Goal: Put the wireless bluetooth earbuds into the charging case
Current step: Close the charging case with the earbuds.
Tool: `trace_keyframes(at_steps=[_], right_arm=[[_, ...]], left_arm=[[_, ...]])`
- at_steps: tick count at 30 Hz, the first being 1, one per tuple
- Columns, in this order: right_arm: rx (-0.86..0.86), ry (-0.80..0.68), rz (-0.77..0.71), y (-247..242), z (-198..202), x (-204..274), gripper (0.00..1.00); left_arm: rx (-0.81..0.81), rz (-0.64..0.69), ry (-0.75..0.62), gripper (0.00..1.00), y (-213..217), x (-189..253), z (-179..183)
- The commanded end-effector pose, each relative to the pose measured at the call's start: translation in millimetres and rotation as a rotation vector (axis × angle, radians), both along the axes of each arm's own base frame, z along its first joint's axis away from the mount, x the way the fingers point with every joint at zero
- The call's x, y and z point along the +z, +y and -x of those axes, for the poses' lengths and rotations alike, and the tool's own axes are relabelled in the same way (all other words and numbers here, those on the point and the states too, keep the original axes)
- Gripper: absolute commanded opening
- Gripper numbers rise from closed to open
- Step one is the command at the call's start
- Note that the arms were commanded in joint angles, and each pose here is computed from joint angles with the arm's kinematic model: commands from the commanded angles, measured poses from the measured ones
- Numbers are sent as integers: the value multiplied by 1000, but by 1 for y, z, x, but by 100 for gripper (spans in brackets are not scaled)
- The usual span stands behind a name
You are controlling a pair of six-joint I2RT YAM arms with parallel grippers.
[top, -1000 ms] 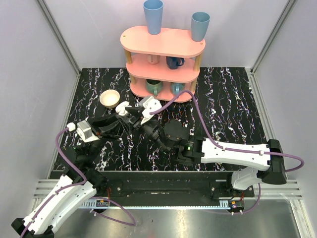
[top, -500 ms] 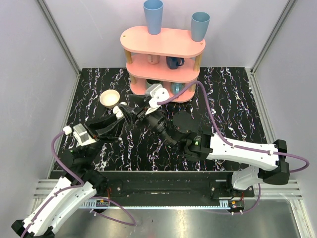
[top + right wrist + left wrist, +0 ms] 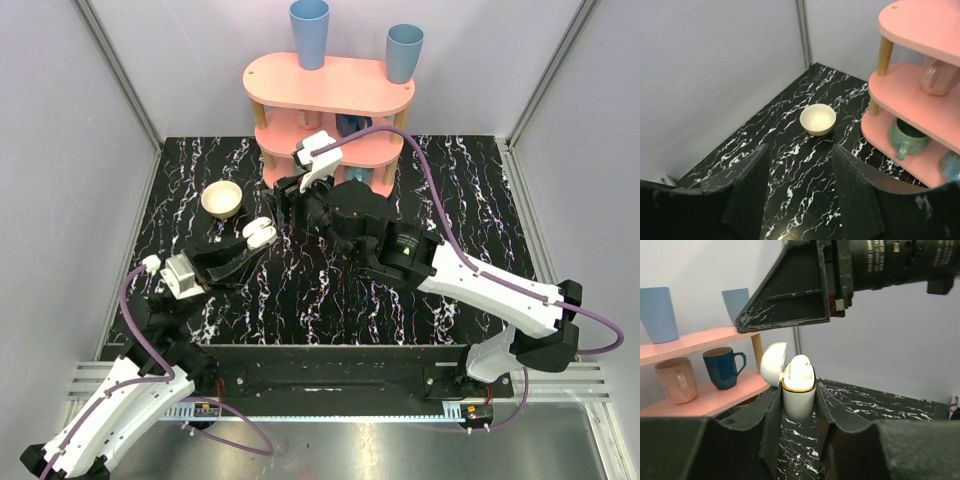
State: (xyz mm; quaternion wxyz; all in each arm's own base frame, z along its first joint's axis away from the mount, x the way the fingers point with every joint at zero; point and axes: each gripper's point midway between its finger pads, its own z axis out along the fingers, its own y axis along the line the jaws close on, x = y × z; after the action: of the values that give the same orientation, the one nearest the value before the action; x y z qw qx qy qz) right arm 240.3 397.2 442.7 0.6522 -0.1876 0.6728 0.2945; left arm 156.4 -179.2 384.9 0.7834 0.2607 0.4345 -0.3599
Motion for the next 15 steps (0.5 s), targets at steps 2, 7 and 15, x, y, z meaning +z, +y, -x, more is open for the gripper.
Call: trace_keyframes(at_steps=[2, 7, 15], right_arm=[[59, 90, 20, 5, 1, -5, 60], [68, 119, 20, 6, 0, -10, 61], [80, 159, 44, 9, -1, -22, 62]], left_arm=[[-74, -50, -69, 0, -8, 18, 16], [-102, -83, -54, 0, -13, 15, 18], [-131, -93, -45, 0, -17, 13, 20]])
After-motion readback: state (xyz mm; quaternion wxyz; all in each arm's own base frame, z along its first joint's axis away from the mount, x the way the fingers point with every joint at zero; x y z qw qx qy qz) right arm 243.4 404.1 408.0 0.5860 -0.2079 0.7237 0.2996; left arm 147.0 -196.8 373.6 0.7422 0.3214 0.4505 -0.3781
